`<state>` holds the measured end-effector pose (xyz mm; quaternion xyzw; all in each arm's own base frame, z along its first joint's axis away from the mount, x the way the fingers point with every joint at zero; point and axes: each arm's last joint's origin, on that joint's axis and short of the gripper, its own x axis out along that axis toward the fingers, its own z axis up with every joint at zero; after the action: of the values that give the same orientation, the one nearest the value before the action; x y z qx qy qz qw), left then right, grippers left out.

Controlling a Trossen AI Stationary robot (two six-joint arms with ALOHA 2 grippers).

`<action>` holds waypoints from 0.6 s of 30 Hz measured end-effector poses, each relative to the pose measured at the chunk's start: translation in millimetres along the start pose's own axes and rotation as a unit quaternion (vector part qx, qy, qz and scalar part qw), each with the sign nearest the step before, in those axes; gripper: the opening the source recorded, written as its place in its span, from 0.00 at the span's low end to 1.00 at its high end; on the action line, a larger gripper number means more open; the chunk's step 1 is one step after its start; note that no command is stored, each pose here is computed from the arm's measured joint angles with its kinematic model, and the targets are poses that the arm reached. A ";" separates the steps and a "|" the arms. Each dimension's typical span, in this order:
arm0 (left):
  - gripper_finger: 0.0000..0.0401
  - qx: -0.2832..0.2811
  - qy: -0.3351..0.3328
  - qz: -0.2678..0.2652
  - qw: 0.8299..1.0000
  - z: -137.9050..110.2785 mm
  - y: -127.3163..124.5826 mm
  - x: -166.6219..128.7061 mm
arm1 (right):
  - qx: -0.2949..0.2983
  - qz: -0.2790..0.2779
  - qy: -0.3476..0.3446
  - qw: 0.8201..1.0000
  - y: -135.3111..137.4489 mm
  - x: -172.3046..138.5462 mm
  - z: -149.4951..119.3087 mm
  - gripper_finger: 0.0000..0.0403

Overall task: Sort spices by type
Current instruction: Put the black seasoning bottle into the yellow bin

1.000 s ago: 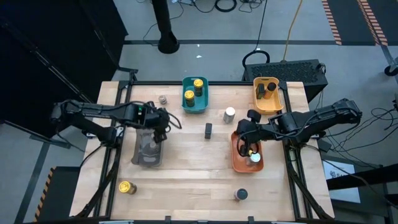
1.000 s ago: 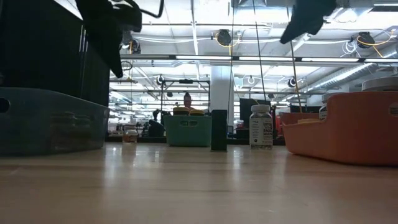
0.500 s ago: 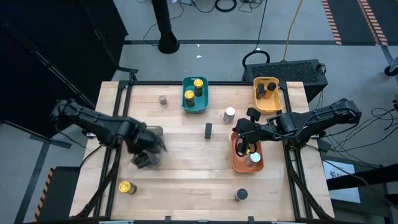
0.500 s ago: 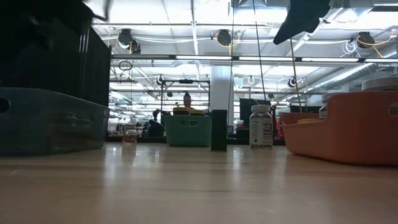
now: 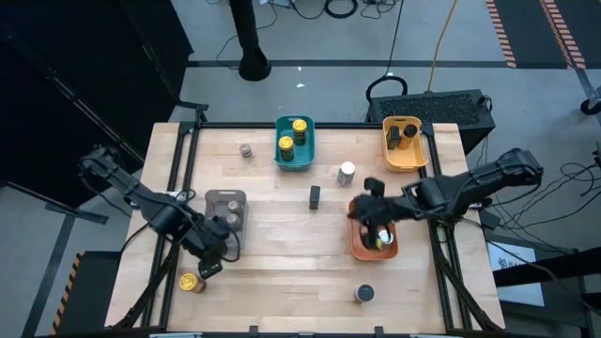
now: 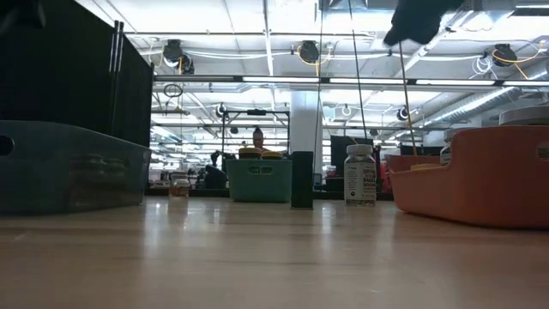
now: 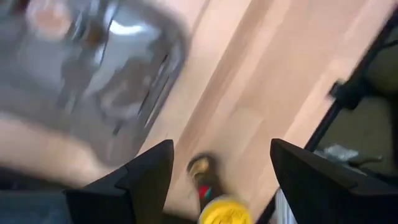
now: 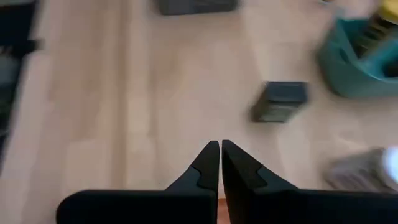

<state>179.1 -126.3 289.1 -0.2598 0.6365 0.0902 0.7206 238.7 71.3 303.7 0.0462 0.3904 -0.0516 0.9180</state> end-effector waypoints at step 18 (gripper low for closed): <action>0.68 0.053 -0.169 0.052 0.983 5.9 -4.4 -1.6 | -0.029 0.093 0.129 0.987 82.5 -16.2 14.4 0.00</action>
<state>186.0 -126.9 292.0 -0.1688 0.5219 0.1362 0.8250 248.6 152.1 329.0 0.0621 0.5012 0.0520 0.8615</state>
